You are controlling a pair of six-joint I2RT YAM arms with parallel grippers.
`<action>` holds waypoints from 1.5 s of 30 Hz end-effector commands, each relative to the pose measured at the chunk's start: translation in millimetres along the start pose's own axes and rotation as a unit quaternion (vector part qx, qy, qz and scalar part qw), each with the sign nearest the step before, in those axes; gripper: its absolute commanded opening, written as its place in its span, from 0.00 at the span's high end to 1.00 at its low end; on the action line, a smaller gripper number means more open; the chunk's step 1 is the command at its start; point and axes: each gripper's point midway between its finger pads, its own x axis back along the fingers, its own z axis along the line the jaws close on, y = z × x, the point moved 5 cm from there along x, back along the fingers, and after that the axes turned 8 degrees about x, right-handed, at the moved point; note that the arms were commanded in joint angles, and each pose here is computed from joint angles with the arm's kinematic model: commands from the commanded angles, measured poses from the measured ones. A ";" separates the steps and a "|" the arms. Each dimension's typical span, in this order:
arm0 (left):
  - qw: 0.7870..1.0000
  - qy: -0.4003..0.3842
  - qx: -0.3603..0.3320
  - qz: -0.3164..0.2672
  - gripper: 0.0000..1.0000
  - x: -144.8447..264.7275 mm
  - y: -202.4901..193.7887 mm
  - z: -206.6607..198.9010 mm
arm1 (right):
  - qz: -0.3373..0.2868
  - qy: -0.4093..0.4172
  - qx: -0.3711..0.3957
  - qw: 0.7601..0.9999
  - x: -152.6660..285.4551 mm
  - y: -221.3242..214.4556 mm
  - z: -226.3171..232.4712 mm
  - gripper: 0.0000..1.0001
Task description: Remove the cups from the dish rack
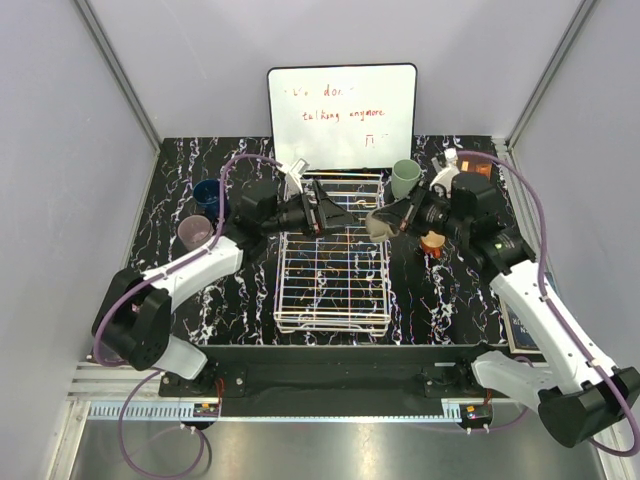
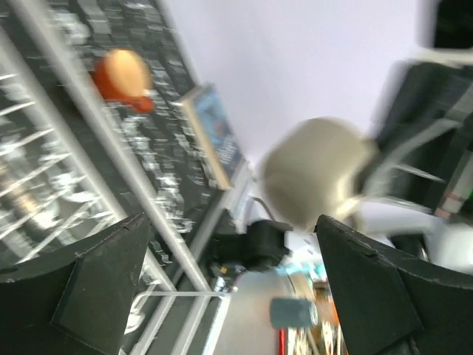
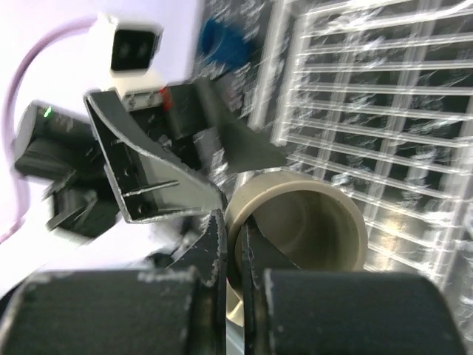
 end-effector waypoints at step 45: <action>0.951 0.289 0.000 -0.106 0.01 79.0 -14.5 61.8 | 0.010 -0.544 -0.022 0.839 -6.8 -75.9 -250.4 1.00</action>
